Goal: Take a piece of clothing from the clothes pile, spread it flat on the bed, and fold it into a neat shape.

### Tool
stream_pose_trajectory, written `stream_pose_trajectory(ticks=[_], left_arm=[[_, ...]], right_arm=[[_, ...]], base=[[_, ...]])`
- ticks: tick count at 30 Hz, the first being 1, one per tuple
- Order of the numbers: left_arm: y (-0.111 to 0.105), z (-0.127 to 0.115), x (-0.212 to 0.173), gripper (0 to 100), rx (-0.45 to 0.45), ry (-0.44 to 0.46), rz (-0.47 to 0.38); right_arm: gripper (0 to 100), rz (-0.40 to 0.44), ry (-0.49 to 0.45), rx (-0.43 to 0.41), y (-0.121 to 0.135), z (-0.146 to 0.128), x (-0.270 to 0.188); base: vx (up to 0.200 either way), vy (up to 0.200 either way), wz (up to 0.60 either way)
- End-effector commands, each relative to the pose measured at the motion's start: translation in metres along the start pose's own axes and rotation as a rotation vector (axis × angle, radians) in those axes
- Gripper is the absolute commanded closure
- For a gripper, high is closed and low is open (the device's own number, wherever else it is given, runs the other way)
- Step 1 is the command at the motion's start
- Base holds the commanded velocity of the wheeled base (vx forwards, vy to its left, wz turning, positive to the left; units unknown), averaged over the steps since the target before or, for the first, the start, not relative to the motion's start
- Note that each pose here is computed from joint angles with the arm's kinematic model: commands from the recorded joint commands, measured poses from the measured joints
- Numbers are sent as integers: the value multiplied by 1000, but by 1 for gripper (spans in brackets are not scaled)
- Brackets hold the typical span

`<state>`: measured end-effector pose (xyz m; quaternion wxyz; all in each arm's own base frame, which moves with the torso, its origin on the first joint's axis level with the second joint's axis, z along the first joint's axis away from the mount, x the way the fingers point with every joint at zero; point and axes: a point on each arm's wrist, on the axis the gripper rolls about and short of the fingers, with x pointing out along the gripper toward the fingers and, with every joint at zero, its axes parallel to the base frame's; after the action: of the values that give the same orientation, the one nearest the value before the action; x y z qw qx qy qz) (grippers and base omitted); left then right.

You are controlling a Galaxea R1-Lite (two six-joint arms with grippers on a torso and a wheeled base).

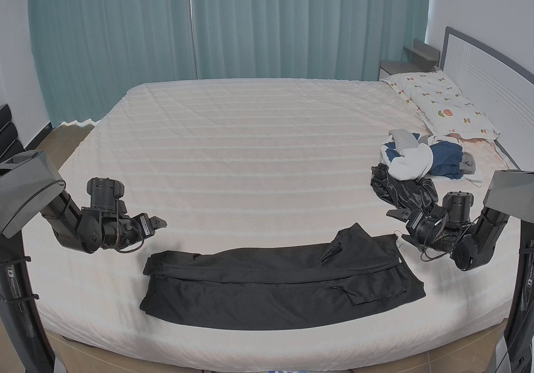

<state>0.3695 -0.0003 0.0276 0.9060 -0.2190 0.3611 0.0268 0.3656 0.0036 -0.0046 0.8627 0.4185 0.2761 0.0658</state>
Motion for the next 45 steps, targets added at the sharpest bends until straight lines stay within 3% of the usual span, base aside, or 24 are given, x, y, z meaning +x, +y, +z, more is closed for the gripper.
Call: stream_pose_trajectory(ticks=[1, 7, 9, 12, 16, 23, 31, 38, 39, 45], left_arm=[[-3, -3, -16, 0, -66, -4, 4], [-6, -4, -34, 0, -325, -15, -10], [-4, -10, -39, 0, -351, 2, -2], [-1, -23, -42, 0, -352, 34, 25], [4, -35, -45, 0, -354, 71, 51], [-1, -44, -35, 0, -331, 78, 100], [0, -51, -13, 0, -316, 74, 171], [-5, -60, -6, 0, -300, 103, 176], [-5, -61, -5, 100, -299, 107, 179], [-5, -59, -4, 100, -321, 78, 202]], right_arm=[[0, 9, -5, -9, 25, 10, -17], [0, -54, 8, -14, 51, 8, -29], [0, -79, 49, -13, 57, 0, -31], [0, -120, 99, -18, 62, -16, -31], [0, -195, 89, -31, 58, -26, -31], [0, -253, 124, -29, 53, -37, -33], [0, -279, 142, -23, 47, -41, -31], [0, -312, 147, -21, 40, -45, -25], [0, -314, 147, -21, 39, -46, -25], [0, -319, 156, -21, 39, -48, -23]], base=[[0, 0, 0], [0, 0, 0], [0, 0, 0], [0, 0, 0], [0, 0, 0], [0, 0, 0], [0, 0, 0], [0, 0, 0], [0, 0, 0], [0, 0, 0]])
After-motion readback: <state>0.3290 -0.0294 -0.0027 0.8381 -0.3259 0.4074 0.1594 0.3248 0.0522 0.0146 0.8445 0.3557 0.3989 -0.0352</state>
